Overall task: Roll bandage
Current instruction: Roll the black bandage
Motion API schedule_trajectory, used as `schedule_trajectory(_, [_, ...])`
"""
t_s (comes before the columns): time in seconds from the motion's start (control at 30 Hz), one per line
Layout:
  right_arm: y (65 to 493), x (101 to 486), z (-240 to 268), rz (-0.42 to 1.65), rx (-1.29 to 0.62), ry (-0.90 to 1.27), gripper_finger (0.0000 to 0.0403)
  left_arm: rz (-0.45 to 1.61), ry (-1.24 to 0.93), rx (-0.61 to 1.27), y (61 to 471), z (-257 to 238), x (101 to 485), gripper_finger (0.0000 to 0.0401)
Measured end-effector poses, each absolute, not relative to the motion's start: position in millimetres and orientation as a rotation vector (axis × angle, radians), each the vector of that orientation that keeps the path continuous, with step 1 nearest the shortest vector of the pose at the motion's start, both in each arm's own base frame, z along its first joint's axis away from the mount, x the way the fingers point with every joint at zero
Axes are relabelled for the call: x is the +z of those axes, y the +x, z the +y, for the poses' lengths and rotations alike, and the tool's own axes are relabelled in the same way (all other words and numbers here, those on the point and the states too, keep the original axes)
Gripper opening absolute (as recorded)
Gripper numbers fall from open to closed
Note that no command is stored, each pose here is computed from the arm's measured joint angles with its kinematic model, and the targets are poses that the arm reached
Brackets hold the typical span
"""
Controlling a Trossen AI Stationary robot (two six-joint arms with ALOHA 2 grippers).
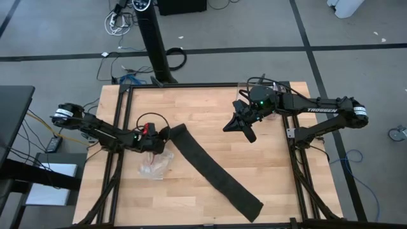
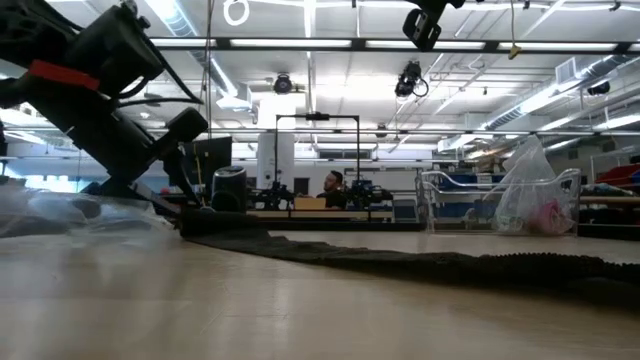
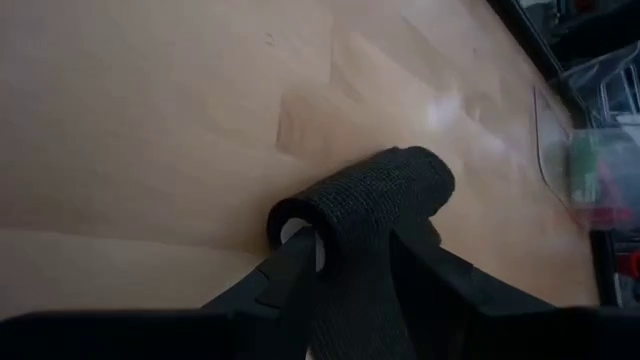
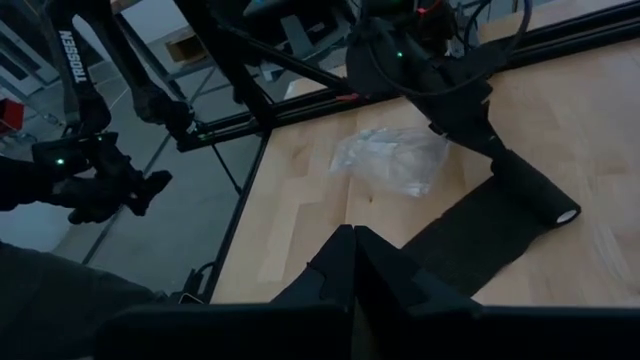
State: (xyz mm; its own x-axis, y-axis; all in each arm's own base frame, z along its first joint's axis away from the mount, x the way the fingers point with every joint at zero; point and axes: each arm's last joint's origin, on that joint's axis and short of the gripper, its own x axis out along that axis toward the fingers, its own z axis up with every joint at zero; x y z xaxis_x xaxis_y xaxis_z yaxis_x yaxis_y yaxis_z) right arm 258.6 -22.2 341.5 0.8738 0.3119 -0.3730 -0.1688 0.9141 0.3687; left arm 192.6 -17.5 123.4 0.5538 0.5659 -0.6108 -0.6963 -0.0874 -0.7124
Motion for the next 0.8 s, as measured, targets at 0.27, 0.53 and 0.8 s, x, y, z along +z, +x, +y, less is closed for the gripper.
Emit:
schedule_trajectory(0.27, [259,342,-22,0.441,0.256,0.337,0.0008,0.182,-1.262,1.042,207,-13,107,0.0137])
schedule_trajectory(0.53, [259,341,-22,0.445,0.253,0.357,0.0007,0.165,-1.201,1.019,222,-12,101,0.0075])
schedule_trajectory(0.8, [259,342,-22,0.440,0.253,0.364,0.0009,0.138,-1.091,0.984,229,-10,119,0.0016])
